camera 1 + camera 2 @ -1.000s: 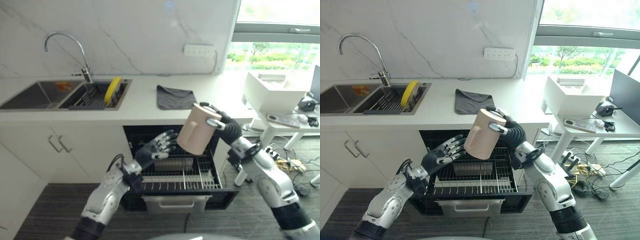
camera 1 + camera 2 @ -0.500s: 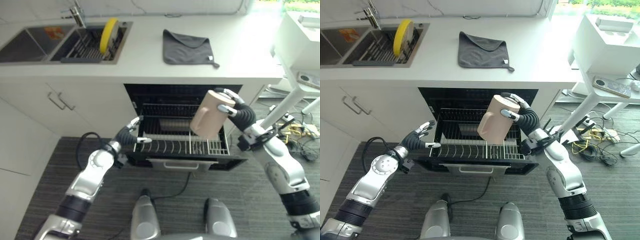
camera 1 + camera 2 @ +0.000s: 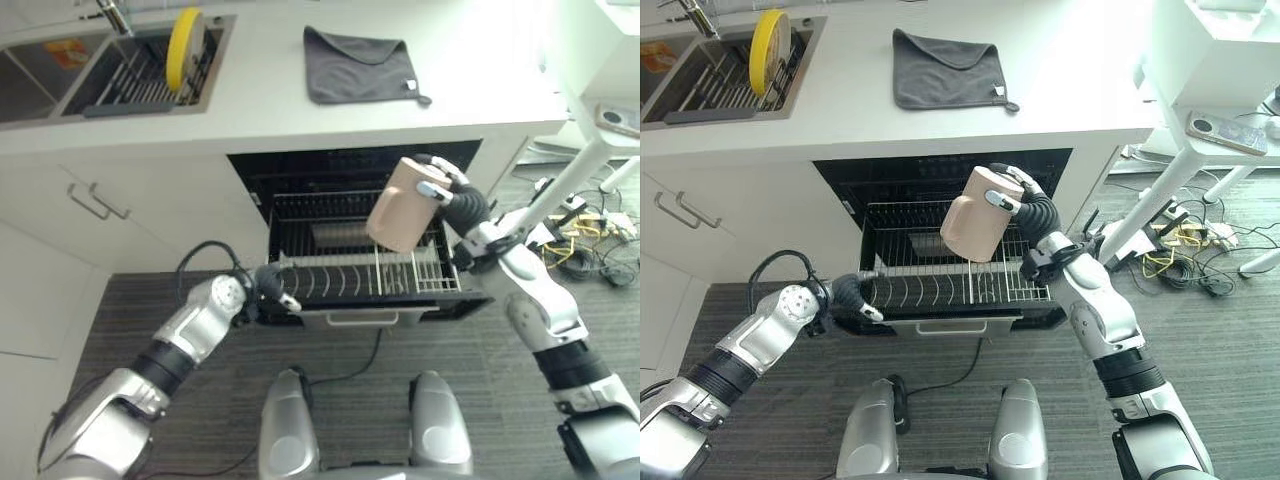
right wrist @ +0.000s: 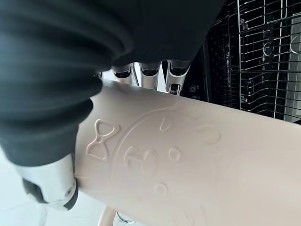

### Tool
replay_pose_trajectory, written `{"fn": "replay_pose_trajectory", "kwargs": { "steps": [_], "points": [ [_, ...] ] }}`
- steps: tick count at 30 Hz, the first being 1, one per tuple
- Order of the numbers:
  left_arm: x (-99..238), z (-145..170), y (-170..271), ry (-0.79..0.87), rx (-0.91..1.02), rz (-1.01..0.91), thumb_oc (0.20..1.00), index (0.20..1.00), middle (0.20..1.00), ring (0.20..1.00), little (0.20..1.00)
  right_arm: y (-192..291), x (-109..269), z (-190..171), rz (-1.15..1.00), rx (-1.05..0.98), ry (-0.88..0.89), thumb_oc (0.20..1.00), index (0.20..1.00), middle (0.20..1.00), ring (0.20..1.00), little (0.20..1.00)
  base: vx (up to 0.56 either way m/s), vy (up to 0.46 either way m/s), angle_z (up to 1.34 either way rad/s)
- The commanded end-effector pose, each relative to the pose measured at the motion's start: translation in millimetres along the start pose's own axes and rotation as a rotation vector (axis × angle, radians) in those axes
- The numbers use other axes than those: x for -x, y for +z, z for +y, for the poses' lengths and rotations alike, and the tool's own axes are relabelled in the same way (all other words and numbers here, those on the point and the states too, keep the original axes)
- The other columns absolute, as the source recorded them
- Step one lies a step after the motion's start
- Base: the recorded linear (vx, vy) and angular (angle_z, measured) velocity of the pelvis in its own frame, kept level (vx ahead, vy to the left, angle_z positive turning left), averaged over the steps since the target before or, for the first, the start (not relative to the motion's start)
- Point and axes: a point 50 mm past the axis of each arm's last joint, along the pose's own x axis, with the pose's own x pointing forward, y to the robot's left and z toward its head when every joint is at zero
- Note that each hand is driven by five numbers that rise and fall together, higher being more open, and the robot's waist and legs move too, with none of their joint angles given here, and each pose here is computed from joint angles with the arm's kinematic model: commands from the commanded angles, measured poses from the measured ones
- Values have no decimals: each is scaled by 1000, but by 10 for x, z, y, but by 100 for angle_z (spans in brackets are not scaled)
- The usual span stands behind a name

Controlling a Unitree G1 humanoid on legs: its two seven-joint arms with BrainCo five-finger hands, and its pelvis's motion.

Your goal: Place the dishes in the dishwasher.

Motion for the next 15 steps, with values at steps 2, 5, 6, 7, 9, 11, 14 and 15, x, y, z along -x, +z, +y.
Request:
{"fn": "replay_pose_trajectory", "kwargs": {
  "steps": [2,5,6,7,9,11,14,15],
  "points": [
    [-112,-355,-178,-160,-83,217,1000,1000,1000,1000,1000,247,-108,76,-91,-10,50,200,200,200,200,200,223,41,-9],
    [-181,-630,-271,-322,-45,293,1000,1000,1000,1000,1000,223,-144,56,-59,11,36,200,200,200,200,200,85,0,-2],
    [-202,-858,-348,-456,-28,349,1000,1000,1000,1000,1000,194,-183,-1,-35,47,10,200,200,200,200,200,75,10,-3],
    [-196,-895,-364,-491,-27,363,1000,1000,1000,1000,1000,190,-192,-12,-29,53,4,200,200,200,200,200,63,23,-5],
    [-124,-1161,-418,-717,26,415,1000,1000,1000,1000,1000,172,-226,-133,7,87,-35,200,200,200,200,200,22,28,-3],
    [-73,-1265,-467,-805,-24,459,1000,1000,1000,1000,1000,178,-234,-229,32,108,-63,200,200,200,200,200,8,12,-2],
    [37,-1372,-577,-932,-146,526,1000,1000,1000,1000,1000,207,-250,-425,80,168,-120,200,200,200,200,200,-3,34,-3],
    [70,-1421,-599,-956,-176,523,1000,1000,1000,1000,1000,222,-238,-515,95,191,-144,200,200,200,200,200,-10,68,-10]
  ]
}}
